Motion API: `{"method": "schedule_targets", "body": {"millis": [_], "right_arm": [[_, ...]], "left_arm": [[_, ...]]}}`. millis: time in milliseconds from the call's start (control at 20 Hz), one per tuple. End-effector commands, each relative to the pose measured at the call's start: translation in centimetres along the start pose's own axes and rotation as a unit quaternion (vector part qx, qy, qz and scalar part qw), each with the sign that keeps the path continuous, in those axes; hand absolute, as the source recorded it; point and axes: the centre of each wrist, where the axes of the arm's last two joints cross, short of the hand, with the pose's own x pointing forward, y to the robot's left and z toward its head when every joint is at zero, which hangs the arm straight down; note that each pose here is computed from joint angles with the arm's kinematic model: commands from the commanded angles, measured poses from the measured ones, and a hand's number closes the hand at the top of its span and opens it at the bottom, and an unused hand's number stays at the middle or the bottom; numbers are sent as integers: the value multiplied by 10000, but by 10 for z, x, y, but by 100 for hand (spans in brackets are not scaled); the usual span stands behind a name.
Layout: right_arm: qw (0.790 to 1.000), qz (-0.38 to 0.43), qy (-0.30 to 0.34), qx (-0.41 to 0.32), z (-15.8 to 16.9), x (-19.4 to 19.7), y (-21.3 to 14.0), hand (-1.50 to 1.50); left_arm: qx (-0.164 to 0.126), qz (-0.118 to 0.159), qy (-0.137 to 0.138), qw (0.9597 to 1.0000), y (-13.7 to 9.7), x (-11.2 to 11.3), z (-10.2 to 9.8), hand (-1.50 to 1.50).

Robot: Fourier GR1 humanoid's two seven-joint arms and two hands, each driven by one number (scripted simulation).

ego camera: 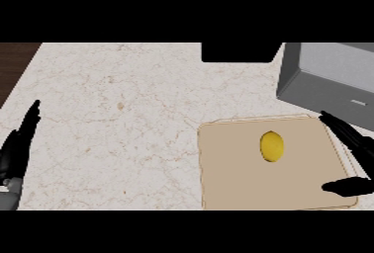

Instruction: Pick the lemon from the tray and place it in the cardboard box

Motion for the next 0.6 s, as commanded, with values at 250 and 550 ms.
{"method": "schedule_targets", "body": {"millis": [250,550], "right_arm": [[9786,1162,851,1473,-51,53,-14,-150],[9713,1122,1131,1766,-77,66,10,-150]], "left_arm": [[-52,-21,-12,10000,-11,-1,2,0],[-24,-29,-7,10000,14,6,-3,0]]}}
